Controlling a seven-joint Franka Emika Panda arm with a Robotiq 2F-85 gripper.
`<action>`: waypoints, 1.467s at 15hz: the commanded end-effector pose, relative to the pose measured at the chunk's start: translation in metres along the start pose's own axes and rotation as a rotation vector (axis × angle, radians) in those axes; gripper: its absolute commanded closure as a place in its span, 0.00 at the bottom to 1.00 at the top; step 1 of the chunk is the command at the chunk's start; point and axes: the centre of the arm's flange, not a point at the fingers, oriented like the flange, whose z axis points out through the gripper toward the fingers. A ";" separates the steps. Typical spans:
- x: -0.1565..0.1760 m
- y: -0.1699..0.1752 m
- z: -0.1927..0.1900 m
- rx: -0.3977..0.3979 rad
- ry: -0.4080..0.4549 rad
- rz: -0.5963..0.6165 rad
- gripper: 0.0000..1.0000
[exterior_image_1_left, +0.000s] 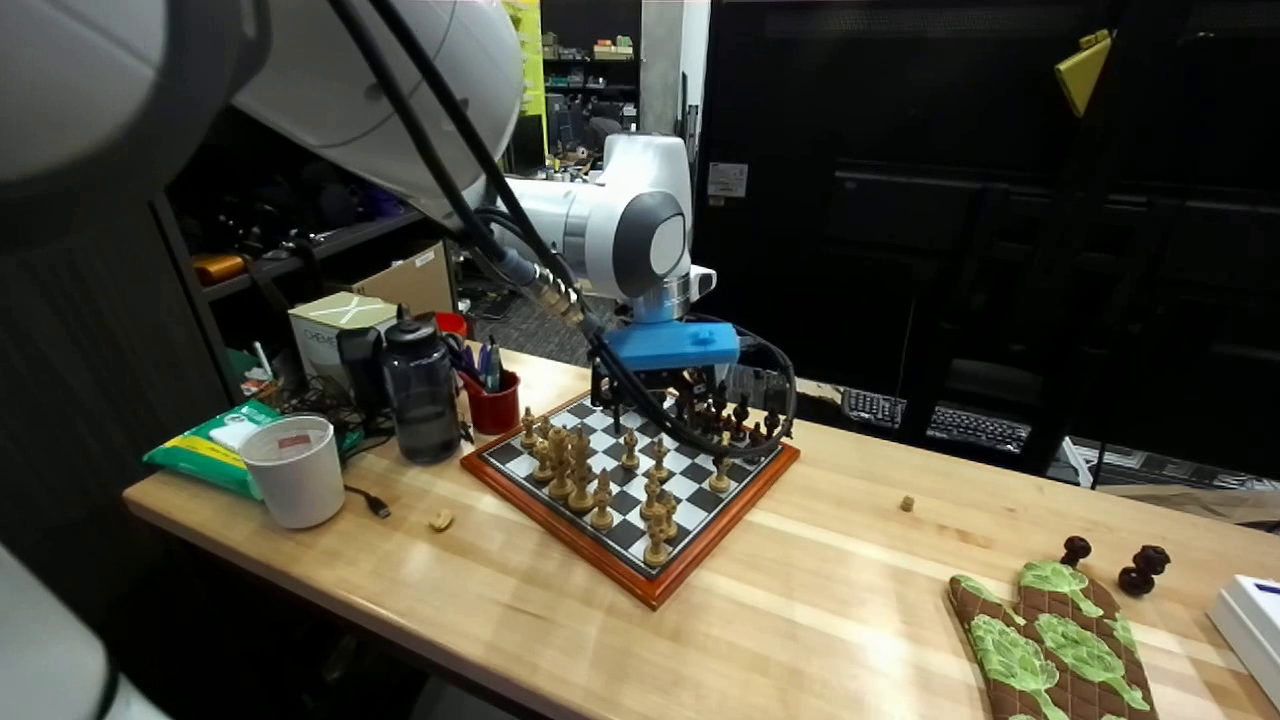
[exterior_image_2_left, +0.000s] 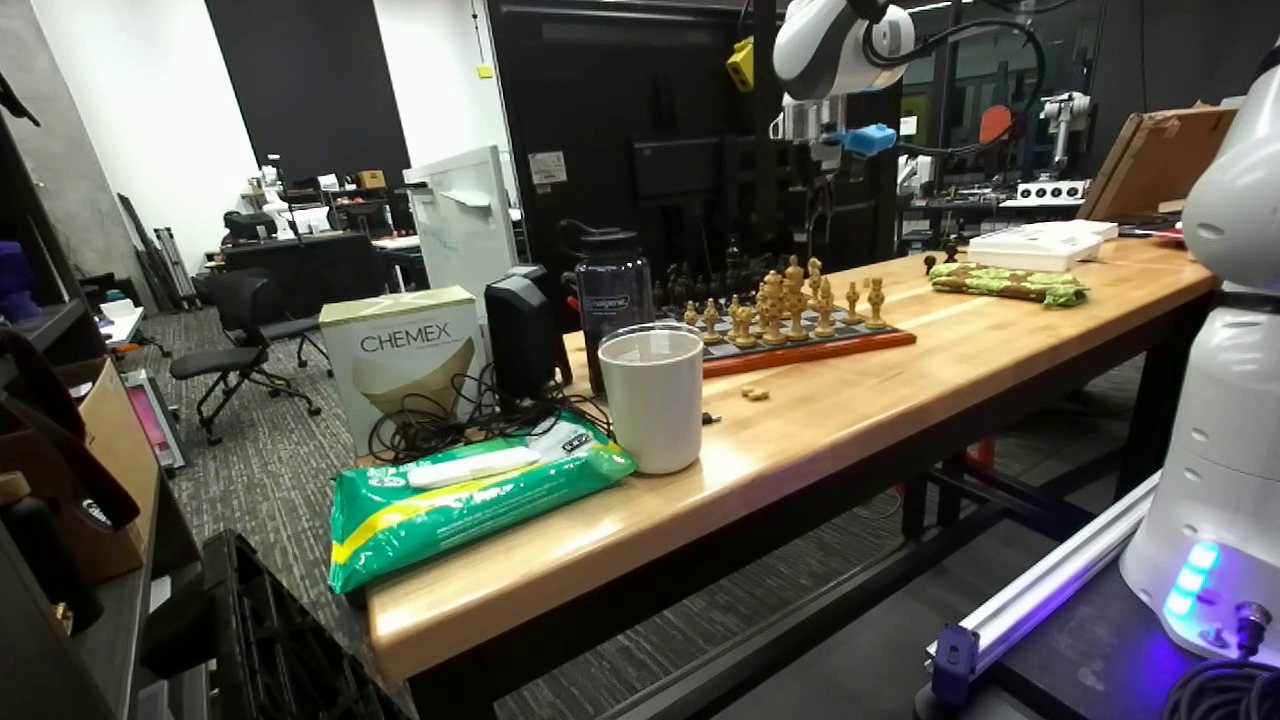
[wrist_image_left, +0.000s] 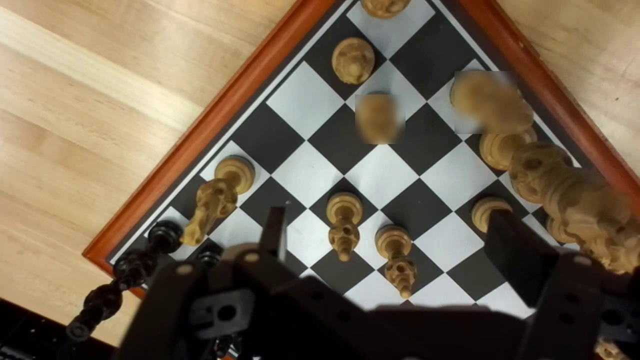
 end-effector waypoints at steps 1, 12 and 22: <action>-0.018 -0.014 -0.019 0.007 -0.015 -0.085 0.00; -0.038 -0.048 -0.031 0.122 -0.133 -0.398 0.00; -0.046 -0.077 -0.006 0.099 -0.090 -0.619 0.00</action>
